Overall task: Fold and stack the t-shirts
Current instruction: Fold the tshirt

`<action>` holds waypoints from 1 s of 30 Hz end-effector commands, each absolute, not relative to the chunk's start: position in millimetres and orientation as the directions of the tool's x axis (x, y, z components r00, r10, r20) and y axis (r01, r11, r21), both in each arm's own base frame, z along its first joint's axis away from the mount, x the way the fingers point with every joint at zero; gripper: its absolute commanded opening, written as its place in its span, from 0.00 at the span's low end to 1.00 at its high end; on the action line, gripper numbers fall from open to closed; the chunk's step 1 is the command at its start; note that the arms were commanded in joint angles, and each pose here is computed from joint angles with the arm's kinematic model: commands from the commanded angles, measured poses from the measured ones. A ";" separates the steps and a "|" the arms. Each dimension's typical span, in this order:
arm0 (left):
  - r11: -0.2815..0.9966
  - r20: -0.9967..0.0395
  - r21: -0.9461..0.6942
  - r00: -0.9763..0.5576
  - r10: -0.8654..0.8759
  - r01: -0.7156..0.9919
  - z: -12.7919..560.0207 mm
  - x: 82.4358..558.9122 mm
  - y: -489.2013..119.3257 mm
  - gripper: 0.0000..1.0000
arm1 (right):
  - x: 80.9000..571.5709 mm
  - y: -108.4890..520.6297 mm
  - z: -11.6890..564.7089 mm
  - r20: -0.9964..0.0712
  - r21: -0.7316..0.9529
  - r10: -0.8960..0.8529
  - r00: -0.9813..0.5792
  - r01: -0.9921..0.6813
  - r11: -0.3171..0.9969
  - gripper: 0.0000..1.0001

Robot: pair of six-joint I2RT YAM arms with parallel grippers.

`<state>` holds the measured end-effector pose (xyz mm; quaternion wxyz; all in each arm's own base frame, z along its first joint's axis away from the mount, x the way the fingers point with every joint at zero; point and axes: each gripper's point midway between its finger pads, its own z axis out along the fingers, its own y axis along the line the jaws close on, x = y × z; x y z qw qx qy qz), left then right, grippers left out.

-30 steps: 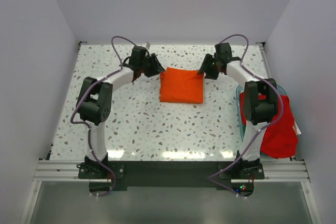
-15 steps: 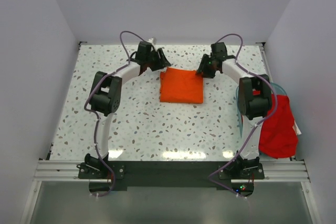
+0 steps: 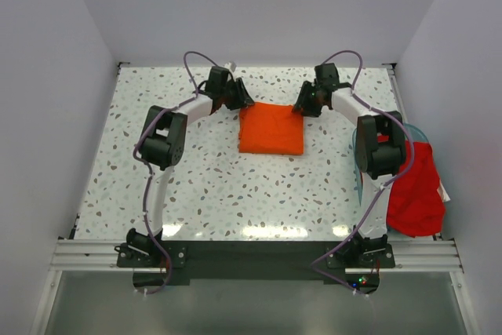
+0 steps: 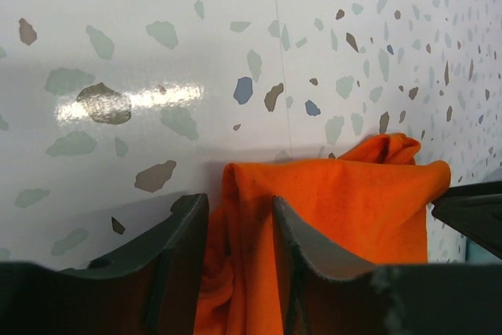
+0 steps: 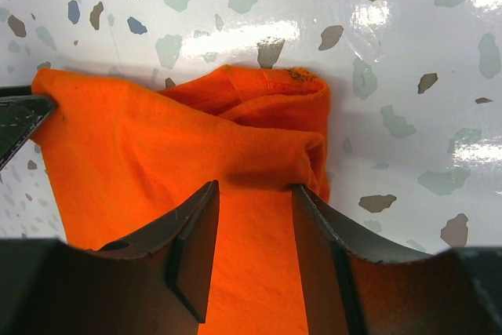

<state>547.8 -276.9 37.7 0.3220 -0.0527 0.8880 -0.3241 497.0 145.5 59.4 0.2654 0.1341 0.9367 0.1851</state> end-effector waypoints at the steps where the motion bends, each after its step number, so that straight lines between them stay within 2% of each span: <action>1: 0.733 -0.601 -0.644 -0.737 -0.308 0.218 72.6 563.2 -291.6 0.40 | 508.4 142.7 88.2 -0.507 0.419 0.344 -0.790 0.123 0.900 0.45; 5: 0.699 -0.604 -0.671 -0.728 -0.325 0.246 85.8 562.7 -297.3 0.26 | 508.5 142.2 85.7 -0.505 0.416 0.344 -0.792 0.126 0.901 0.45; 15: 0.680 -0.627 -0.689 -0.677 -0.386 0.251 122.6 547.8 -287.4 0.01 | 511.5 140.0 88.1 -0.515 0.411 0.348 -0.783 0.130 0.902 0.46; 23: 0.709 -0.621 -0.684 -0.645 -0.445 0.168 113.6 533.5 -262.2 0.00 | 524.4 141.1 77.0 -0.504 0.408 0.362 -0.785 0.153 0.900 0.45; 27: 0.710 -0.604 -0.688 -0.660 -0.447 0.149 102.1 532.3 -259.2 0.00 | 529.4 141.9 63.1 -0.483 0.393 0.349 -0.803 0.157 0.906 0.40; 30: 0.716 -0.604 -0.684 -0.657 -0.450 0.138 100.4 532.9 -255.9 0.00 | 527.4 141.6 53.2 -0.478 0.388 0.342 -0.809 0.155 0.909 0.41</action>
